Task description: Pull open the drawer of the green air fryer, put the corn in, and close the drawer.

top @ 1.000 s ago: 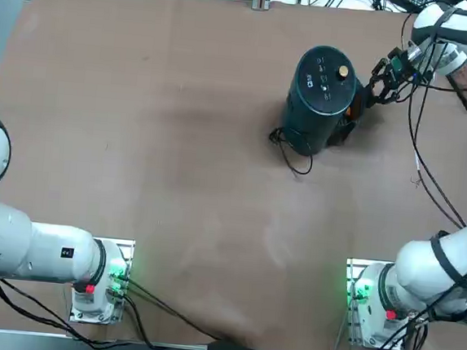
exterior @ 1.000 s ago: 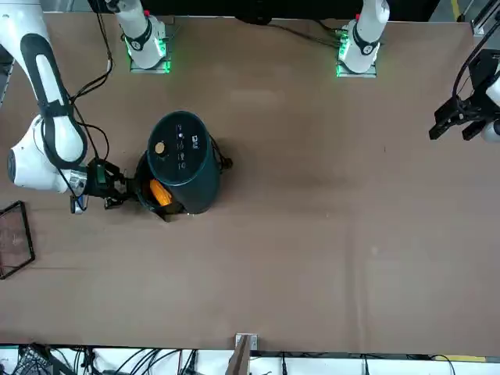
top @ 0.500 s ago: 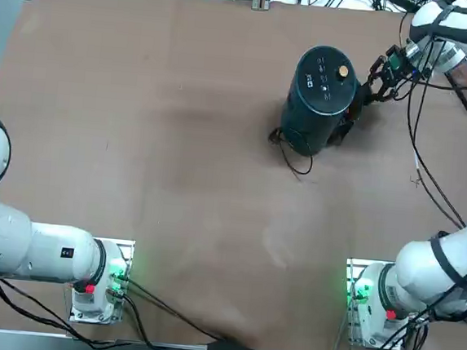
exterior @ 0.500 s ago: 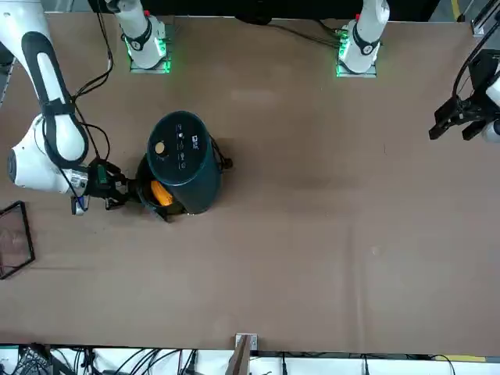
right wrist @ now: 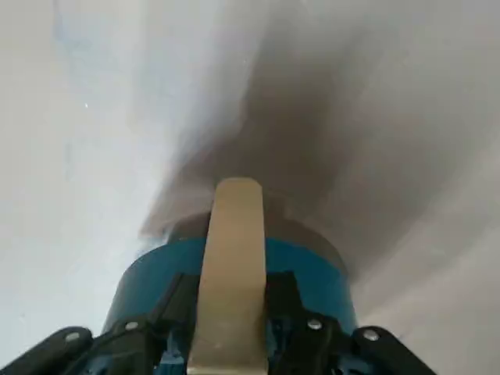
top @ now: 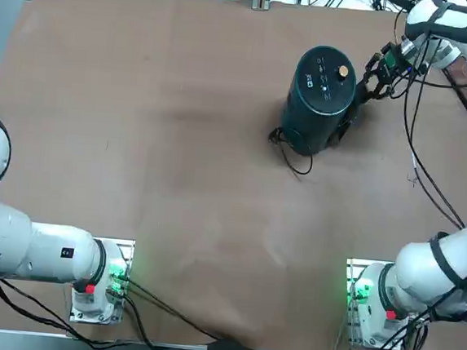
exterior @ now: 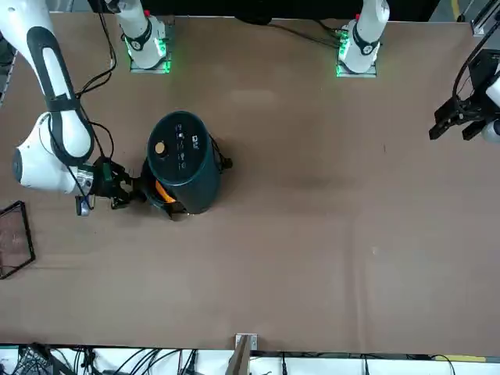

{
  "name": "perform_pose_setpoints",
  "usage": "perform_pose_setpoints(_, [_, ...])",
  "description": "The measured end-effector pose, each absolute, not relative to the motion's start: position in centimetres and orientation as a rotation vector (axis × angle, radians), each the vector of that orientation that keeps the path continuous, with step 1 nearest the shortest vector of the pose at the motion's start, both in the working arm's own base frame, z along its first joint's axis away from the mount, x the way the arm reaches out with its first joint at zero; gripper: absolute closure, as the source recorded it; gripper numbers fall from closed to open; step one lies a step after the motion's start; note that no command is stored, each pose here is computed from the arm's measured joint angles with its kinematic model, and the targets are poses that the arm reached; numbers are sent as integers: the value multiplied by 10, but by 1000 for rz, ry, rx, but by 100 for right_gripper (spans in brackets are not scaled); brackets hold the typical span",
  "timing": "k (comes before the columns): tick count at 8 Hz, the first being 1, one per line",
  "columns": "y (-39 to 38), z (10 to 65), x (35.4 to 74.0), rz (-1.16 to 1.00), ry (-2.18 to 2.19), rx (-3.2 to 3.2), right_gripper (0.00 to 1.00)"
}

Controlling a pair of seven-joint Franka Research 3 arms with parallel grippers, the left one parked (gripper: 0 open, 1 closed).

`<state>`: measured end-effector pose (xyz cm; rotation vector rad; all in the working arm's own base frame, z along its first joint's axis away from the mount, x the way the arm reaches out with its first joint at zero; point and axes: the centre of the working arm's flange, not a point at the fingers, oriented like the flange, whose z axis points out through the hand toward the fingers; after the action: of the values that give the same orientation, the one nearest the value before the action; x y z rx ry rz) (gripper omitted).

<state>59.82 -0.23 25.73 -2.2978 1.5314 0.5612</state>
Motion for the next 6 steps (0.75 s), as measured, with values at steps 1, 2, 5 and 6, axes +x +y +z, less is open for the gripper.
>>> perform_pose_setpoints(1, [2, 257, 598, 565, 1524, -2304, 55])
perform_pose_setpoints(2, [4, 257, 598, 566, 1519, -2310, 55])
perform_pose_setpoints(5, [6, 256, 598, 566, 1517, -2313, 55])
perform_pose_setpoints(6, [7, 256, 598, 565, 1516, -2314, 55])
